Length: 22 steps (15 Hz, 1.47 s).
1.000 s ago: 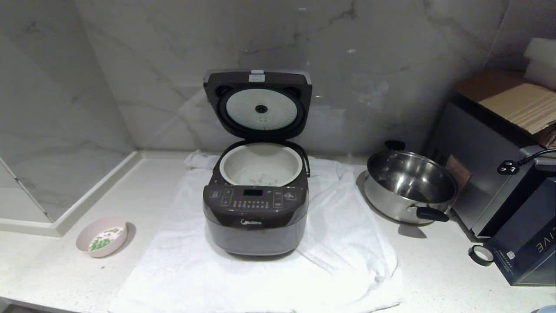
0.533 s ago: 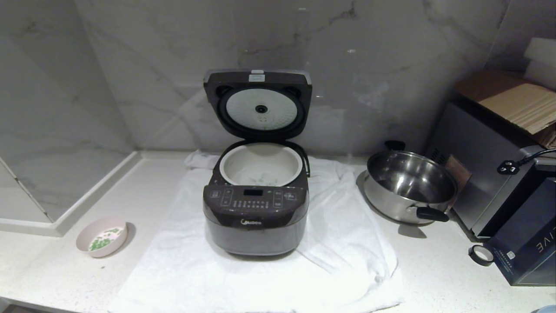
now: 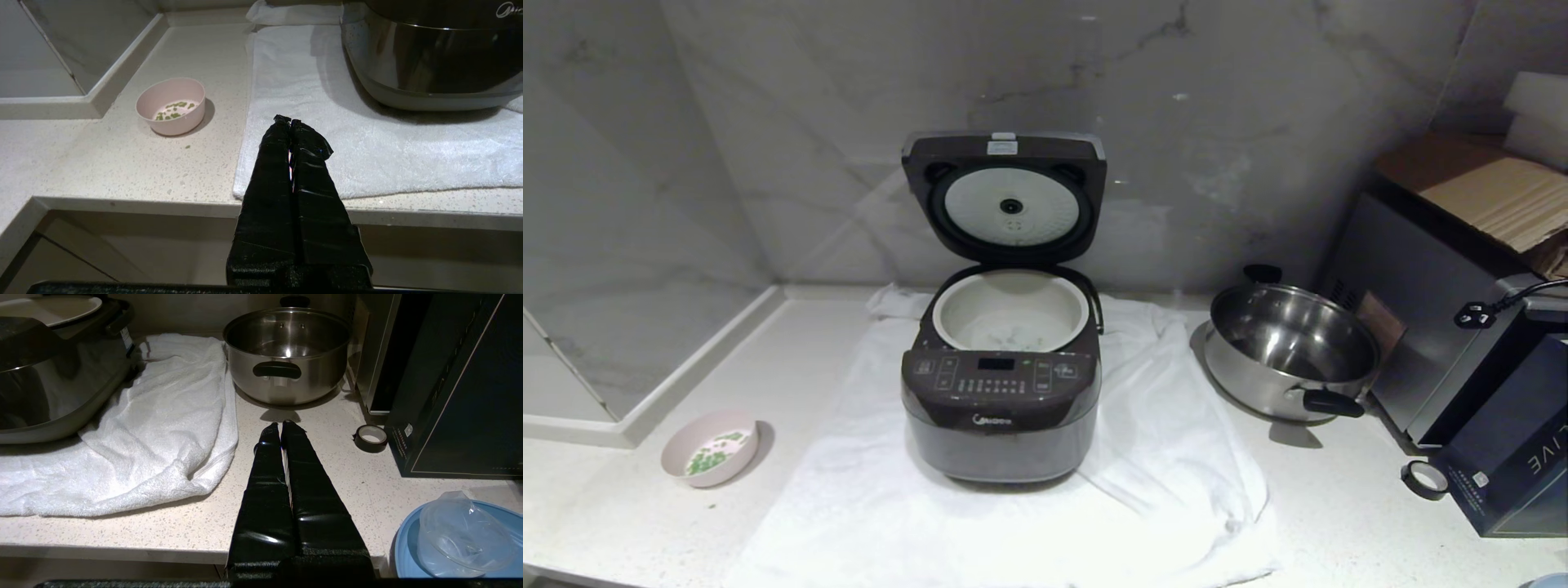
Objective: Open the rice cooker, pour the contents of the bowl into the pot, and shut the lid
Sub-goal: Turn on the tap
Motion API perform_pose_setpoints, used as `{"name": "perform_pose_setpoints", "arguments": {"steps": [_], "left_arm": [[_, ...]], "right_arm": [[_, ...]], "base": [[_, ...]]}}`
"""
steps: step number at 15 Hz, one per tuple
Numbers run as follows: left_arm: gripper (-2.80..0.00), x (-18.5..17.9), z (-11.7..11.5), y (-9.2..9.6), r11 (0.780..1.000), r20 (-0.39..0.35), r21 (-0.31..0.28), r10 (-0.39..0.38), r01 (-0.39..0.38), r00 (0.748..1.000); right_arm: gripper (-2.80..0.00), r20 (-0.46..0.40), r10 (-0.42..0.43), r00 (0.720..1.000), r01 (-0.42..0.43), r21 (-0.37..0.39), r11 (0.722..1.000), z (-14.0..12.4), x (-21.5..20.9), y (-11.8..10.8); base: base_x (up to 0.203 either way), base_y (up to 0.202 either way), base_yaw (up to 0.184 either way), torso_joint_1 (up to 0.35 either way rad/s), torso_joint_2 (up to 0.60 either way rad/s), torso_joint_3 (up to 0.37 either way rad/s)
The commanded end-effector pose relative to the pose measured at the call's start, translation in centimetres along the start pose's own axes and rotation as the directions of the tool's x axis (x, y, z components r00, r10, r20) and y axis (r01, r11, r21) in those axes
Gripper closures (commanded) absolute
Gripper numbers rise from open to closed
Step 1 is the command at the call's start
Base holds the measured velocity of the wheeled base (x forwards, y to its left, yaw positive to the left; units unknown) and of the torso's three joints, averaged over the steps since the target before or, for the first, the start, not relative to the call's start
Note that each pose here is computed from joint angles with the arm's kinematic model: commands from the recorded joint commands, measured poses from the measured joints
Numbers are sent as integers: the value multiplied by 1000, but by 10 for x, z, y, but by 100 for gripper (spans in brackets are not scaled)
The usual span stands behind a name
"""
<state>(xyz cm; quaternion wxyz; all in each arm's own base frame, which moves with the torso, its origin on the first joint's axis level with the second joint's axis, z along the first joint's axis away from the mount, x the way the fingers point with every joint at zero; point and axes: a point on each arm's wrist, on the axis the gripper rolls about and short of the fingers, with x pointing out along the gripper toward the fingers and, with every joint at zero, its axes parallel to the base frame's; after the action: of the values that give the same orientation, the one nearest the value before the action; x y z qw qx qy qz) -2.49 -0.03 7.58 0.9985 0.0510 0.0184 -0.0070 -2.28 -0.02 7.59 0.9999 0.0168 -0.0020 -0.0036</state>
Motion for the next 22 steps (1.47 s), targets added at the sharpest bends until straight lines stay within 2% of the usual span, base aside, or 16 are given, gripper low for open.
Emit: {"name": "perform_pose_setpoints", "arguments": {"steps": [1,11,15,22], "left_arm": [[0,0,0,0,1000,2,0,0,0,1000],[0,0,0,0,1000,1,0,1,-1,1000],[0,0,1,0,997,3,-82,11,-11,1000],[0,0,1,0,997,4,-82,11,-11,1000]], "right_arm": [[0,-1,0,1000,0,0,1000,0,0,0],[0,-1,-1,1000,1,0,1000,0,0,0],[0,-1,0,1000,0,0,1000,0,0,0],[0,-1,0,1000,0,-4,1000,0,0,0]], "base": [[16,59,-11,12,2,-7],[1,168,-2,1,2,2],[0,17,0,1,1,1],[0,0,0,0,0,0]]}}
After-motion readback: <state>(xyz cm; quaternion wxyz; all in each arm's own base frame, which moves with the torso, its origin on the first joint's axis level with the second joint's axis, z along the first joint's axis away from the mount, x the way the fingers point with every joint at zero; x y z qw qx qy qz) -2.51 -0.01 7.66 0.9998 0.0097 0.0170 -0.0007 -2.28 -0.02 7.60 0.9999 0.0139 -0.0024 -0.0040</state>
